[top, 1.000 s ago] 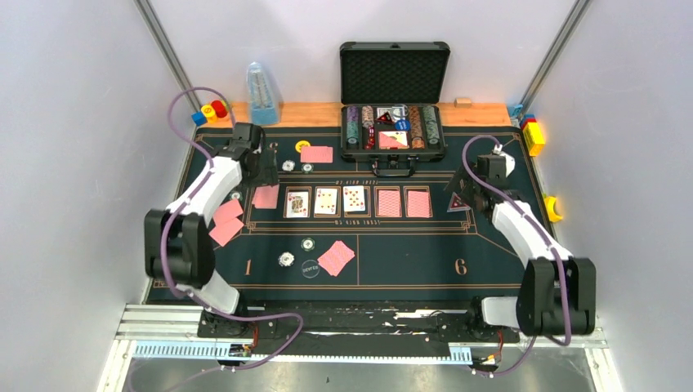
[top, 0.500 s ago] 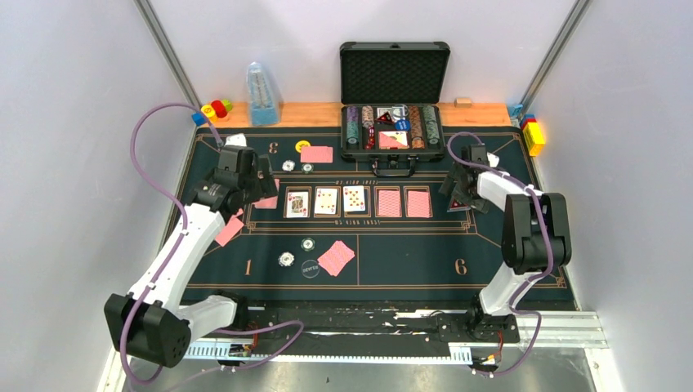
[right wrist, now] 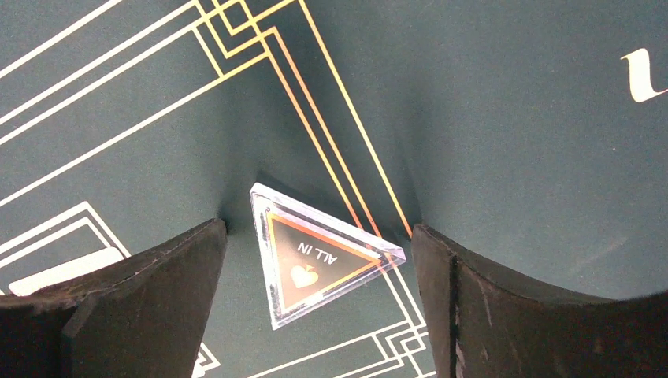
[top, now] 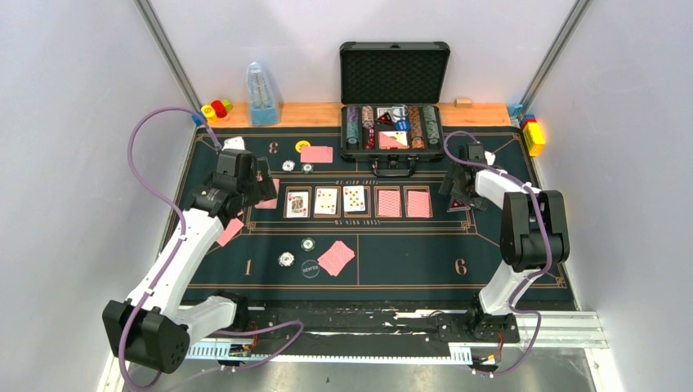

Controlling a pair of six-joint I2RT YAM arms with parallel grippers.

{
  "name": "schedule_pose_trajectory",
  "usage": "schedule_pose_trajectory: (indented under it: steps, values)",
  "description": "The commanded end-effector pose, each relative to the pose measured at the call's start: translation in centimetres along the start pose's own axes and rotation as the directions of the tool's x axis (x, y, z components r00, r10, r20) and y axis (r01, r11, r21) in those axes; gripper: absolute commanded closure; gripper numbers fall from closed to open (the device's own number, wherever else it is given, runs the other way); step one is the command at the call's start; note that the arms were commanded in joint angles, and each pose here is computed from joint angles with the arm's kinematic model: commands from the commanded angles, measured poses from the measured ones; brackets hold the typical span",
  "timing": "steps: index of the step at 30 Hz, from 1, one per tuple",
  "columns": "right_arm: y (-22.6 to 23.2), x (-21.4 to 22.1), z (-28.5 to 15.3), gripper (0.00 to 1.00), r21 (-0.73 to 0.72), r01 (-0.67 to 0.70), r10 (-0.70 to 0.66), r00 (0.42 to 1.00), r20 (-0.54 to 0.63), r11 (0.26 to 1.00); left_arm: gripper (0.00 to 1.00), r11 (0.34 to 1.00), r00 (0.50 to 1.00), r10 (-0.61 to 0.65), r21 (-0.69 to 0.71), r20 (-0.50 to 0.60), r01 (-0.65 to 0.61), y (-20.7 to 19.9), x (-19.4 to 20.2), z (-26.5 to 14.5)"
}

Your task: Distribute texas hold em gaming equipment

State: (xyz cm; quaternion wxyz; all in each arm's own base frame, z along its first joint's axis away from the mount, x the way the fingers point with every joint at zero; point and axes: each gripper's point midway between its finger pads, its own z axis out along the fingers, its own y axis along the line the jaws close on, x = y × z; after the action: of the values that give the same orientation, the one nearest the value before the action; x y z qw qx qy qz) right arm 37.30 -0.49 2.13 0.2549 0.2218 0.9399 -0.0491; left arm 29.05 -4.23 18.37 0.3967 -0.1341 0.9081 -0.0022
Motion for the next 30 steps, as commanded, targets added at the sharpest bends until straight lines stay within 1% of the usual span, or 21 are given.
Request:
schedule_pose_trajectory:
  steps: [1,9,13,18,24,30]
  values:
    - [-0.2,1.9,-0.1,0.12,-0.003,0.023,-0.024,0.998,-0.056,1.0,0.0,1.0,0.999,-0.015,0.012,0.037,0.015,-0.2,-0.9,-0.2]
    - [-0.2,2.6,-0.5,0.13,-0.021,0.02,-0.021,0.998,-0.064,1.0,0.0,1.0,0.999,-0.019,0.014,0.044,0.018,-0.2,-1.1,-0.4]
    - [0.0,2.9,-0.1,0.17,-0.027,0.019,-0.021,0.997,-0.077,0.999,0.0,1.0,0.999,-0.02,0.016,0.044,0.02,-0.3,-1.1,-0.5]
    - [-0.2,3.2,-0.3,0.19,-0.026,0.013,-0.015,0.997,-0.078,1.0,0.0,1.0,0.999,-0.021,0.01,0.036,0.02,-0.3,-1.0,-0.4]
    - [0.1,2.5,-1.1,0.31,-0.047,-0.013,0.011,0.999,-0.038,0.999,0.0,1.0,0.999,-0.025,0.013,0.036,0.024,-0.3,-1.1,-0.5]
    - [0.4,1.5,-2.1,0.47,-0.08,-0.022,0.023,1.0,0.011,0.997,0.0,0.999,0.999,-0.031,0.015,0.032,0.031,-0.3,-0.8,-0.6]
